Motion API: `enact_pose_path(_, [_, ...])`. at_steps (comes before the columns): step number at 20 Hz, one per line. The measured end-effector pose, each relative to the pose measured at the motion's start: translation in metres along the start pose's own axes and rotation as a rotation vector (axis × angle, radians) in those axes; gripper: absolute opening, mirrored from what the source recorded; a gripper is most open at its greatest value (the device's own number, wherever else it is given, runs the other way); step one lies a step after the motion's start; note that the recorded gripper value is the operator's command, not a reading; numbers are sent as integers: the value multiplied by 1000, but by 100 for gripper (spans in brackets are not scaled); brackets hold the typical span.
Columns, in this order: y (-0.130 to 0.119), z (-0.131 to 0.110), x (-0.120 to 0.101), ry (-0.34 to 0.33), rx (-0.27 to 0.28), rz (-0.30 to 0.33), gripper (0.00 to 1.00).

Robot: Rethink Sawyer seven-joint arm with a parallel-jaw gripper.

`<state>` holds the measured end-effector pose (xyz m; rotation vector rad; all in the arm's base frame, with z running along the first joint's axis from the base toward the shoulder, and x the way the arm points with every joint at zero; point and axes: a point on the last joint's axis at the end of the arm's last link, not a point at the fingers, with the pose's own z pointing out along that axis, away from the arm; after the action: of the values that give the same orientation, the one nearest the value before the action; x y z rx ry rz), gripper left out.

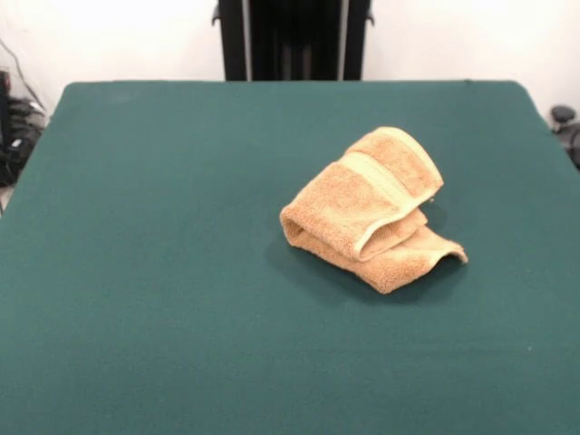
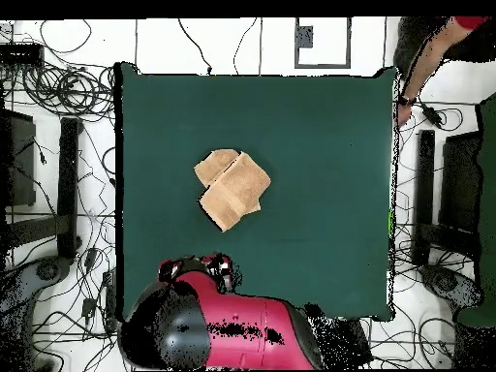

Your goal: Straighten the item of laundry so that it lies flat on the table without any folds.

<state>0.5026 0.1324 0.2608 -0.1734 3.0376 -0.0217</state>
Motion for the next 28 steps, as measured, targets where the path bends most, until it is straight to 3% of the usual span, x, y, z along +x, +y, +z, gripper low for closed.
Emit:
enact_pose_path(13, [-22,32,-80,-4,4,12,100])
enact_pose_path(28, [-51,115,-196,-28,10,22,100])
